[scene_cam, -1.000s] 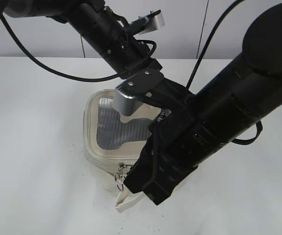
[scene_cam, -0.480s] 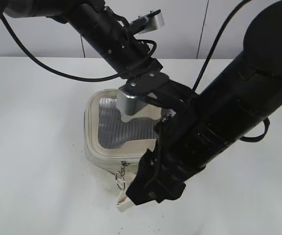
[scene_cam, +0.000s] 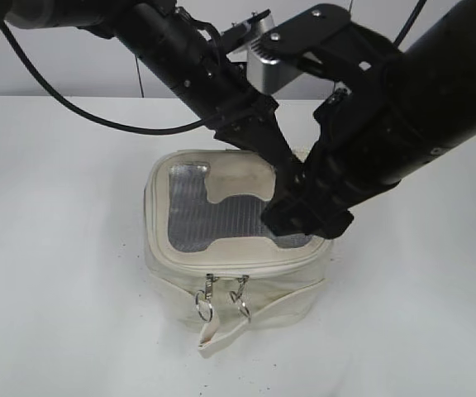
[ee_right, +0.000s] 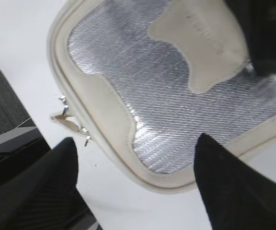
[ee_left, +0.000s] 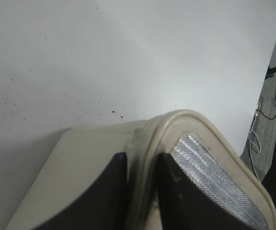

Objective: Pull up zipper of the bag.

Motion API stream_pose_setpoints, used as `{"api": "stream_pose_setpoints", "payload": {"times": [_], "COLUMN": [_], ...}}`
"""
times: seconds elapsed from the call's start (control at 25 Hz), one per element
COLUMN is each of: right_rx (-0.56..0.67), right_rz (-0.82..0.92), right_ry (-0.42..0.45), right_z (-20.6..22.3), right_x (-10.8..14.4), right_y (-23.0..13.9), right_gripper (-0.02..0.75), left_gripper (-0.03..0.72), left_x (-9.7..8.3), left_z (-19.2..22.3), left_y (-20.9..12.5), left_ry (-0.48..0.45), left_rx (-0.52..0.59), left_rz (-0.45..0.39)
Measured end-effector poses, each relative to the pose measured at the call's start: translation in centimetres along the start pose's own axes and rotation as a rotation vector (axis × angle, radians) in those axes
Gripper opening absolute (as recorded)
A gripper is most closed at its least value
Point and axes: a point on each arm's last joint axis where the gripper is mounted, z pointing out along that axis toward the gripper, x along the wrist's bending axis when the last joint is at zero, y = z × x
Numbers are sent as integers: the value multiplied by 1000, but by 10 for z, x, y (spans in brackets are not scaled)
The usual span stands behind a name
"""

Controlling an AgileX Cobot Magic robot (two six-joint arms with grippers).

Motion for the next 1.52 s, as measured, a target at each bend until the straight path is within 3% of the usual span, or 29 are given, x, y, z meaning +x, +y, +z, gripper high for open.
{"api": "stream_pose_setpoints", "payload": {"times": [0.6, 0.8, 1.08, 1.28, 1.52], "right_rx": [-17, -59, -57, 2, 4], "right_rz": [21, 83, 279, 392, 460], "right_ry": [-67, -89, -161, -195, -228], "right_z": [-2, -3, -11, -19, -31], "right_x": [-14, -21, -61, -86, -94], "right_y": [1, 3, -8, -24, -31], "right_gripper": [586, 586, 586, 586, 586], "left_gripper": [307, 353, 358, 358, 358], "left_x": [-3, -15, -44, -57, -67], "left_z": [-6, -37, -92, -125, -161], "left_y": [1, 7, 15, 12, -3], "left_ry": [22, 152, 334, 478, 664], "left_rx": [-5, -38, -153, -183, -125], "left_rz": [16, 118, 233, 209, 150]}}
